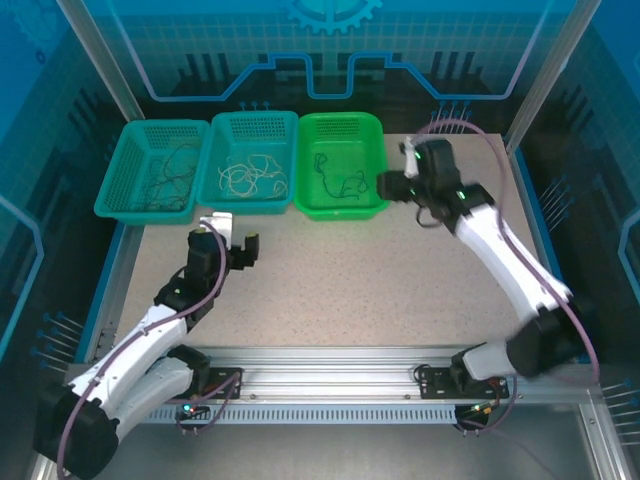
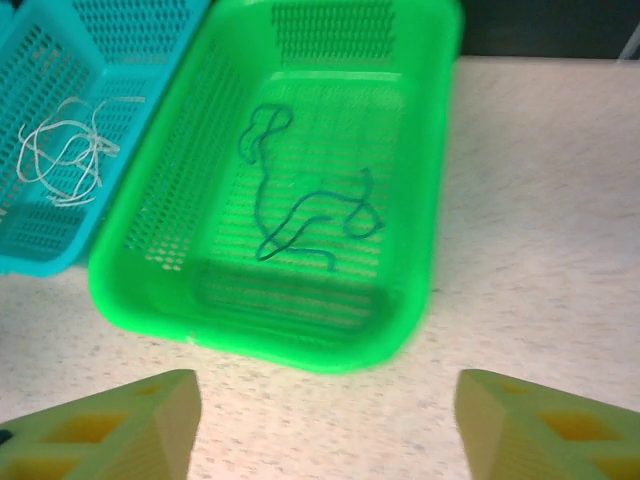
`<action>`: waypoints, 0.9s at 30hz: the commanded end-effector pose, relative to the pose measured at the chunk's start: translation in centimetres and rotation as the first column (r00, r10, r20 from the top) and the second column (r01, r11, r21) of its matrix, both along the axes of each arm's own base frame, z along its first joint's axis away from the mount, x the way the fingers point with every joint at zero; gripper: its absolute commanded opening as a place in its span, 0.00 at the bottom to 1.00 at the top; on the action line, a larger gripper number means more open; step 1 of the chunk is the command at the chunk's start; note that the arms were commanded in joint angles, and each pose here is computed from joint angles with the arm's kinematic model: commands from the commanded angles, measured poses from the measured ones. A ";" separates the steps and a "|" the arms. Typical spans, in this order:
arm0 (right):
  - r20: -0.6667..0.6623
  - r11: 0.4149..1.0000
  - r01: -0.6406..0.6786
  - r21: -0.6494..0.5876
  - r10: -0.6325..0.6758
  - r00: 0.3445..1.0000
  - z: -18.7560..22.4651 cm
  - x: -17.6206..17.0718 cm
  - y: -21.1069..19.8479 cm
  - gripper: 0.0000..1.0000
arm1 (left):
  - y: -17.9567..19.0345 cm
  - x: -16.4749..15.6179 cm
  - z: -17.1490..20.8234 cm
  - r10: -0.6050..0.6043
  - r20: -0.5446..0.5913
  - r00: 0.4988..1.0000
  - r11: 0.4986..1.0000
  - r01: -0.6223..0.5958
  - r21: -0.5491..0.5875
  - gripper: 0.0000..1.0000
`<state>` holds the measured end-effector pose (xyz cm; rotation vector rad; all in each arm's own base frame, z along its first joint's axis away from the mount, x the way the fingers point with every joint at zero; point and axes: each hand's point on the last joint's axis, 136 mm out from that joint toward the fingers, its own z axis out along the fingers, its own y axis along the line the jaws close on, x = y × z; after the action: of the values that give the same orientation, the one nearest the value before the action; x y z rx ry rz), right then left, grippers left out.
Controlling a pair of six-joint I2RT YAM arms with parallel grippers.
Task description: Untangle the cables
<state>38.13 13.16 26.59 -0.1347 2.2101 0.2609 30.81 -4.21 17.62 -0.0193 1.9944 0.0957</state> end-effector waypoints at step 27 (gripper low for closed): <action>0.272 0.972 0.170 -0.160 -0.122 0.955 -17.2 1.5 -11.0 1.00 | 5.0 8.8 -8.1 0.028 0.105 0.994 0.990 -0.013 -0.139 0.99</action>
<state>38.75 1.45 7.92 -0.0502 2.0348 -0.0741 38.55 1.25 7.91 -0.1262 1.9500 0.0289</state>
